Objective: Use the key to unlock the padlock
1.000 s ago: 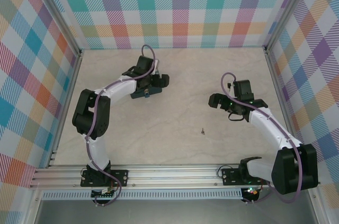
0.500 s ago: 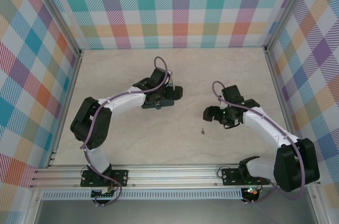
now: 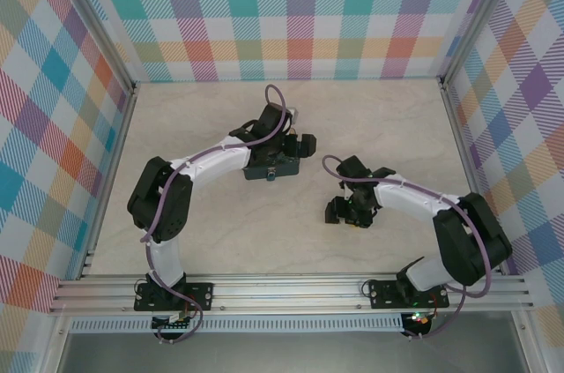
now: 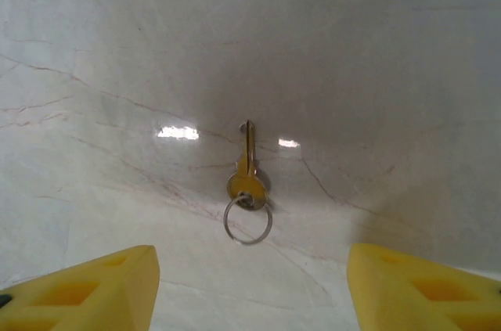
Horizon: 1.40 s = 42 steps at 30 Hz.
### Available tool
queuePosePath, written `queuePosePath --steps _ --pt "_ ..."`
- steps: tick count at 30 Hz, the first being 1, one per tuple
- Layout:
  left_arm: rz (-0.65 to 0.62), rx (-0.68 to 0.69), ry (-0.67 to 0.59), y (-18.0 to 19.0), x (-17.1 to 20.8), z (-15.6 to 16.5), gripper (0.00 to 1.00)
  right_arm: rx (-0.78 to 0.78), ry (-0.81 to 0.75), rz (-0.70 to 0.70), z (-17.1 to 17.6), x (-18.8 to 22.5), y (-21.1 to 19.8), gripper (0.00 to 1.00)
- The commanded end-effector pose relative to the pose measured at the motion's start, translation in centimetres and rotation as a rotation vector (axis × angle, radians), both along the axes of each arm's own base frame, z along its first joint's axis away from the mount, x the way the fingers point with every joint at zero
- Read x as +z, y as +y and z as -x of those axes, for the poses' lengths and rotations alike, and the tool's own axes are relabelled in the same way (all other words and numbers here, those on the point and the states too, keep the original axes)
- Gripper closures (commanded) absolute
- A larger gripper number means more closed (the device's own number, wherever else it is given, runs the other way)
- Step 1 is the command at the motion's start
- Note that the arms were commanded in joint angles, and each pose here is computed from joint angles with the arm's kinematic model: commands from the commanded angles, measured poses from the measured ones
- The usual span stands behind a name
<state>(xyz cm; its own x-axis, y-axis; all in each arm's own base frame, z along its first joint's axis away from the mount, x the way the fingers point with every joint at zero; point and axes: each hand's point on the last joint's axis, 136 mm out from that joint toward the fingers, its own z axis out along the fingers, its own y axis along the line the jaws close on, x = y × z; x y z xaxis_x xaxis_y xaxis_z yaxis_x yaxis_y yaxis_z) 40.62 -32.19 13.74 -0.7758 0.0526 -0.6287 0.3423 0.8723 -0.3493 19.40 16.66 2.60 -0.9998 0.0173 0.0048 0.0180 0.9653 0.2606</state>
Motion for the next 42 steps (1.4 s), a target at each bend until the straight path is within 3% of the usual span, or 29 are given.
queuePosePath --steps 1,17,42 --pt "0.008 -0.006 -0.050 0.9 3.2 0.5 0.00 0.006 -0.021 0.022 -1.0 0.3 0.5 0.39" --pt "-0.017 0.104 -0.076 6.2 3.5 1.3 0.00 0.056 0.012 0.092 -1.4 -1.1 0.9 0.66" --pt "-0.018 0.127 -0.051 7.3 2.8 1.2 0.00 0.094 0.032 0.178 -0.5 -1.4 0.2 0.82"
